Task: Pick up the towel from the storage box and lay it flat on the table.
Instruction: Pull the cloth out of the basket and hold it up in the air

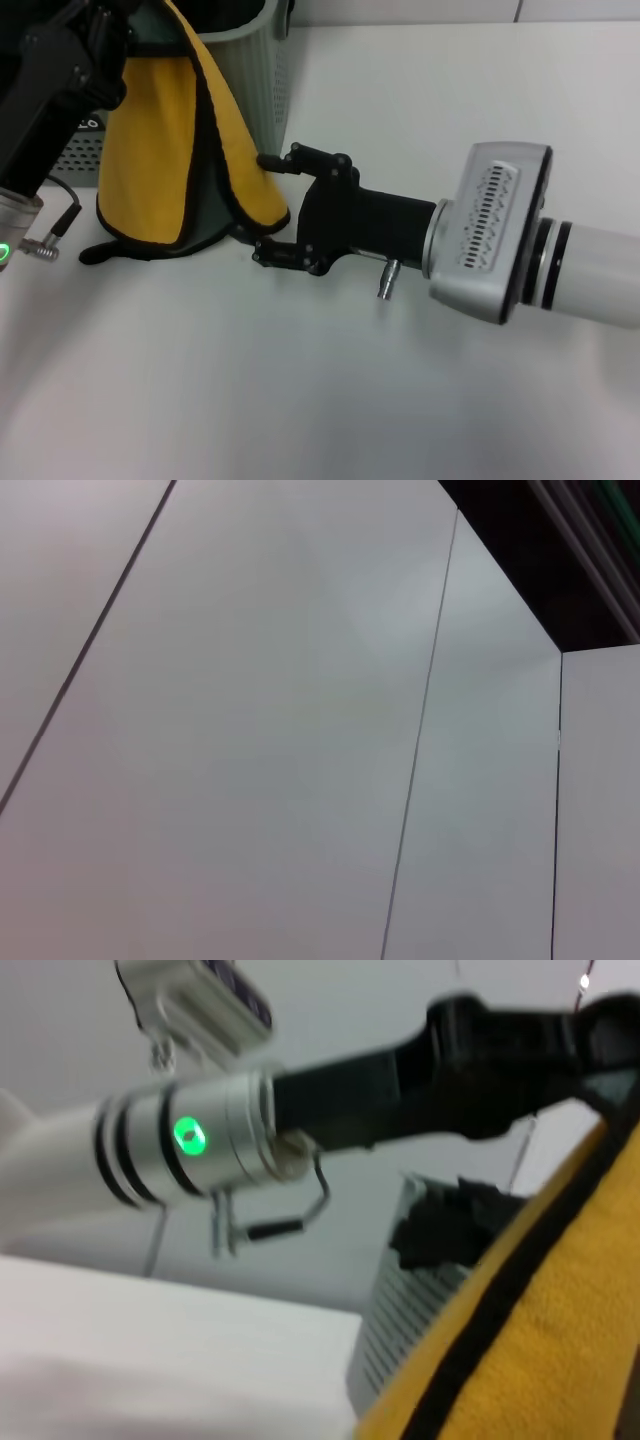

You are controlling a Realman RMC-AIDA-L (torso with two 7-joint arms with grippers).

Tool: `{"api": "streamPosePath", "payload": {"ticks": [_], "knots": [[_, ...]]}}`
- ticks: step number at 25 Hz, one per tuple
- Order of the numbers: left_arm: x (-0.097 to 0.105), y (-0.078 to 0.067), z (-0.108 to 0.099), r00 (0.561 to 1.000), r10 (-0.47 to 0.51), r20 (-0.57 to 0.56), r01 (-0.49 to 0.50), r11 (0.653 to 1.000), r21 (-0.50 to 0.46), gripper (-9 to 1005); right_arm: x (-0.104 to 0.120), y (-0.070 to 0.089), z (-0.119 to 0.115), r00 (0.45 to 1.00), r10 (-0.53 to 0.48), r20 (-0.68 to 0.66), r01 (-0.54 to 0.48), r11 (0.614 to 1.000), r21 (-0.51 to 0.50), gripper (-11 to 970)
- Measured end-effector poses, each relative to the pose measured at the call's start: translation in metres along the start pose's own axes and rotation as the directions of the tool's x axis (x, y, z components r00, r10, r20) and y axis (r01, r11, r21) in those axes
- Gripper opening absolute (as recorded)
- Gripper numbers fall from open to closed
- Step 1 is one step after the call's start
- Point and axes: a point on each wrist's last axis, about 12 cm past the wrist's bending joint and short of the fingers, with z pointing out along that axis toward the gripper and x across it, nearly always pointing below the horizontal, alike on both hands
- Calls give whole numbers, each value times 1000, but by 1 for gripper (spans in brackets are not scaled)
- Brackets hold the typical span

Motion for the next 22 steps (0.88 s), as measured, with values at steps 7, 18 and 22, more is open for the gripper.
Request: {"api": "streamPosePath", "payload": {"ticks": [7,18,22], "knots": [[0,0,-4,1000,-3,-1,3,1000,-9,17,5,1,-6,1000,-2,-17,3,998,57,754],[1,-1,-6,1000,0,-10,0,1000,-6,19,12,-8,-40,1000,-1,21,-3,979,202,720],[1,-1,-7,1000,2,-12,-2,1000,-8,20,13,-11,-43,1000,2,27,-7,977,215,706]]}}
